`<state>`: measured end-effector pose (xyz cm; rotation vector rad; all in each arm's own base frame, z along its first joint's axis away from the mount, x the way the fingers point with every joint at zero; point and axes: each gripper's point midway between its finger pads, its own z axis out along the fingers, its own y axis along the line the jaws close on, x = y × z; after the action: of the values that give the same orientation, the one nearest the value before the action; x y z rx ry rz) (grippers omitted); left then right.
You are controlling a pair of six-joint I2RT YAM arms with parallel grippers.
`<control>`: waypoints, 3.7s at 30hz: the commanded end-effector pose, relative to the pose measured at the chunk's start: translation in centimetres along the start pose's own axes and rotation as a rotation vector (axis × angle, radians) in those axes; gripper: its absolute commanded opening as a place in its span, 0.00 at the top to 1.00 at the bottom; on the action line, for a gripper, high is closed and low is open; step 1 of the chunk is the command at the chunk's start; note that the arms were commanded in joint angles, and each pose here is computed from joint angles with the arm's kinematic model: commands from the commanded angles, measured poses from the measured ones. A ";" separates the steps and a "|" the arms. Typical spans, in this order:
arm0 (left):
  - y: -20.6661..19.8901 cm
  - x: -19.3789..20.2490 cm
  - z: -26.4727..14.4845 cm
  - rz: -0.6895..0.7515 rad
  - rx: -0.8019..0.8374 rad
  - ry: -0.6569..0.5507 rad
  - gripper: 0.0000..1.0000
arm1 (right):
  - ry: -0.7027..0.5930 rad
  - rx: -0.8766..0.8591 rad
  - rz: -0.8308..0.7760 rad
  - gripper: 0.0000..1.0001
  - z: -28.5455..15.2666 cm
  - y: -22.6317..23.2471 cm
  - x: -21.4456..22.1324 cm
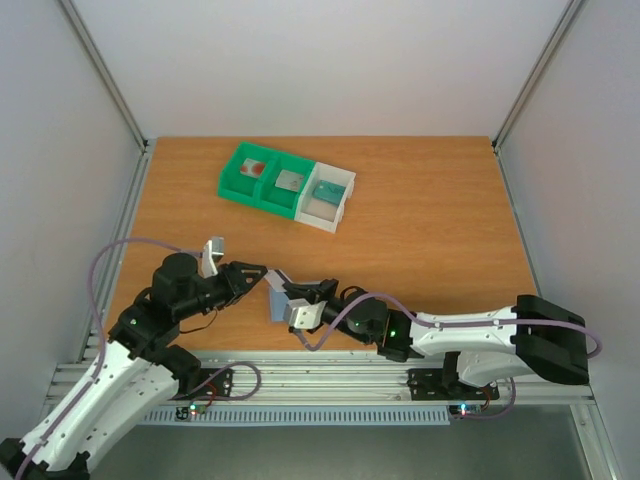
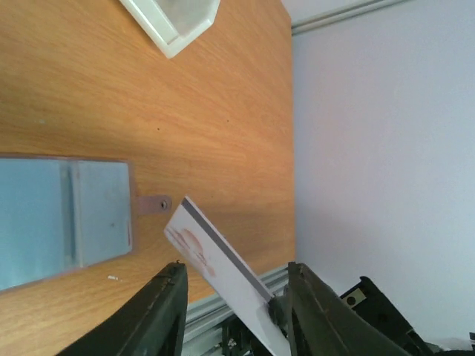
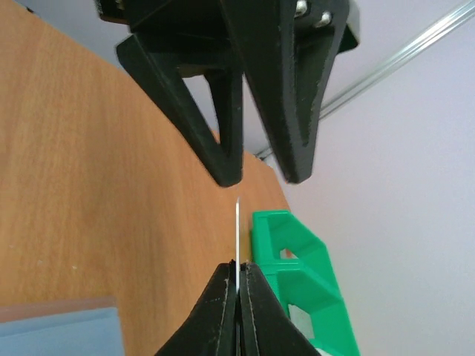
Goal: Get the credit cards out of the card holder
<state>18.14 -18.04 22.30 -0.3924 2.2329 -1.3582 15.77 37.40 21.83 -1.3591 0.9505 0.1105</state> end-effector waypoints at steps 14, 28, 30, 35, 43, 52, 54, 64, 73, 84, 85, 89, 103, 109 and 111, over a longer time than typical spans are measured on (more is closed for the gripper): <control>-2.7 -0.6 -7.2 0.444 0.037 -0.177 0.28 | 0.261 -0.170 0.991 0.99 -2.2 -1.8 -3.8; -5.9 1.5 -10.3 0.584 0.175 -0.148 0.27 | 0.171 -0.162 1.275 0.99 -4.6 -4.8 -6.4; -5.8 1.7 -10.1 0.575 0.184 -0.134 0.27 | 0.116 -0.162 1.288 0.99 -4.9 -5.0 -6.7; -6.5 2.0 -9.8 0.558 0.244 -0.127 0.28 | 0.092 -0.116 1.347 0.99 -5.1 -6.2 -6.8; -8.4 3.3 -10.0 0.608 0.357 -0.071 0.29 | -0.006 -0.328 1.220 0.99 -6.3 -5.6 -10.8; -10.9 7.7 -11.2 0.751 0.481 0.235 0.28 | 0.077 -0.614 0.910 0.99 -10.1 -3.1 -12.4; -11.2 8.4 -11.4 0.751 0.511 0.287 0.29 | 0.087 -0.696 0.917 0.99 -10.6 -2.2 -13.0; -9.7 10.1 -10.3 0.700 0.531 0.450 0.33 | 0.124 -0.828 0.967 0.99 -10.3 -0.8 -14.5; -9.2 10.2 -9.5 0.669 0.516 0.497 0.44 | 0.174 -0.831 0.992 0.99 -8.6 -1.0 -15.0; -9.4 10.6 -9.2 0.681 0.563 0.531 0.77 | 0.223 -0.819 1.030 0.99 -7.1 -1.1 -15.0; -9.7 10.7 -9.4 0.676 0.592 0.541 0.85 | 0.223 -0.826 1.051 0.99 -6.9 -0.9 -15.0; -10.0 10.6 -9.8 0.657 0.610 0.509 1.00 | 0.233 -0.818 1.086 0.99 -6.2 -0.9 -15.1; -7.4 10.3 -8.3 0.675 0.471 0.502 0.99 | 0.256 -0.756 1.089 0.99 -3.8 -1.5 -14.4; -8.4 7.7 -7.2 0.654 0.411 0.346 1.00 | 0.192 -0.637 1.201 0.74 -3.7 -2.6 -13.6; -9.2 6.2 -6.7 0.612 0.420 0.260 1.00 | 0.146 -0.581 1.270 0.63 -3.8 -3.2 -13.3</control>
<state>6.36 -20.33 29.66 0.7838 1.9912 -1.5690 5.43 39.24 29.63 -1.3127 1.9879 1.2384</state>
